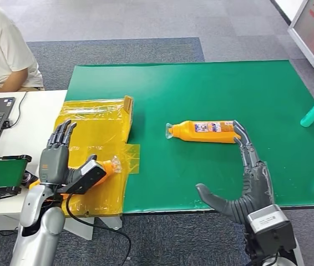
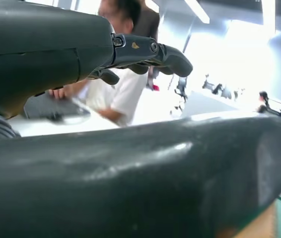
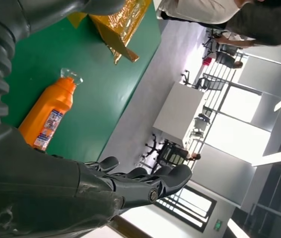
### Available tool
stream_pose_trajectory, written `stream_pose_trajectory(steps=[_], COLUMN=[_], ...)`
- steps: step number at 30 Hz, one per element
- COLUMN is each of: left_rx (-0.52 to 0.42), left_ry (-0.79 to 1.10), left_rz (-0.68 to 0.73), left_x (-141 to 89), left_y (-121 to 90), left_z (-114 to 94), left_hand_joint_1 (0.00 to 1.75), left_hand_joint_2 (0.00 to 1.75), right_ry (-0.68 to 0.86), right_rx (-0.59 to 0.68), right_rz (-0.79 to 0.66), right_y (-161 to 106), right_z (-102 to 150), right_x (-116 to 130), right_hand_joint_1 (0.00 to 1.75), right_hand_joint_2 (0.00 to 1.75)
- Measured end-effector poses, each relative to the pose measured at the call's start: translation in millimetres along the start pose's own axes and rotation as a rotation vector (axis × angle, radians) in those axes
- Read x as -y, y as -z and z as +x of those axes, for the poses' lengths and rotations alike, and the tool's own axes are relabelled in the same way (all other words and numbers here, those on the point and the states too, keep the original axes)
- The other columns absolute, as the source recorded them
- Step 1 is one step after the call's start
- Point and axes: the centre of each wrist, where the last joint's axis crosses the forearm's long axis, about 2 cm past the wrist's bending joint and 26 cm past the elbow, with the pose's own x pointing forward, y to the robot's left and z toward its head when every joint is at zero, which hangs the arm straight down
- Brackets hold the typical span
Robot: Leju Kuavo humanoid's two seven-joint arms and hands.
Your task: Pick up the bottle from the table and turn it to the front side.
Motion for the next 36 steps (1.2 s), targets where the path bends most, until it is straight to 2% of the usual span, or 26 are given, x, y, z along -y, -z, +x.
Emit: stream_pose_trajectory(steps=[4,8,12,19,23,27,31,36], left_rx=[-0.014,-0.027,-0.033,-0.085,-0.099,-0.084,-0.075,-0.112], left_ry=[-0.390,-0.788,-0.997,-1.260,-1.235,-1.206,-1.250,-1.232], left_rz=[-0.055,-0.149,-0.189,-0.151,-0.119,-0.102,-0.093,-0.089], left_x=[2,10,21,15,2,-9,-23,-47], left_y=[-7,-26,-49,-91,-109,-115,-121,-138], left_z=[8,18,24,36,37,38,33,12], left_hand_joint_1=[0.00,0.00,0.00,0.00,0.00,0.00,0.00,0.00], left_hand_joint_2=[0.00,0.00,1.75,1.75,1.75,1.75,0.00,0.00], right_ry=[0.004,0.139,0.195,0.194,0.214,0.221,0.222,0.231], right_rx=[-0.043,-0.135,-0.219,-0.311,-0.341,-0.362,-0.396,-0.417], right_rz=[0.043,0.075,0.095,0.113,0.115,0.116,0.114,0.091], right_y=[-1,-20,-45,-63,-68,-70,-67,-56], right_z=[0,-10,-27,-40,-43,-46,-49,-56], right_x=[0,3,12,22,22,21,16,-2], right_hand_joint_1=[0.00,0.00,0.00,0.00,0.00,0.00,0.00,0.00], right_hand_joint_2=[1.75,1.75,1.75,1.75,1.75,1.75,1.75,1.75])
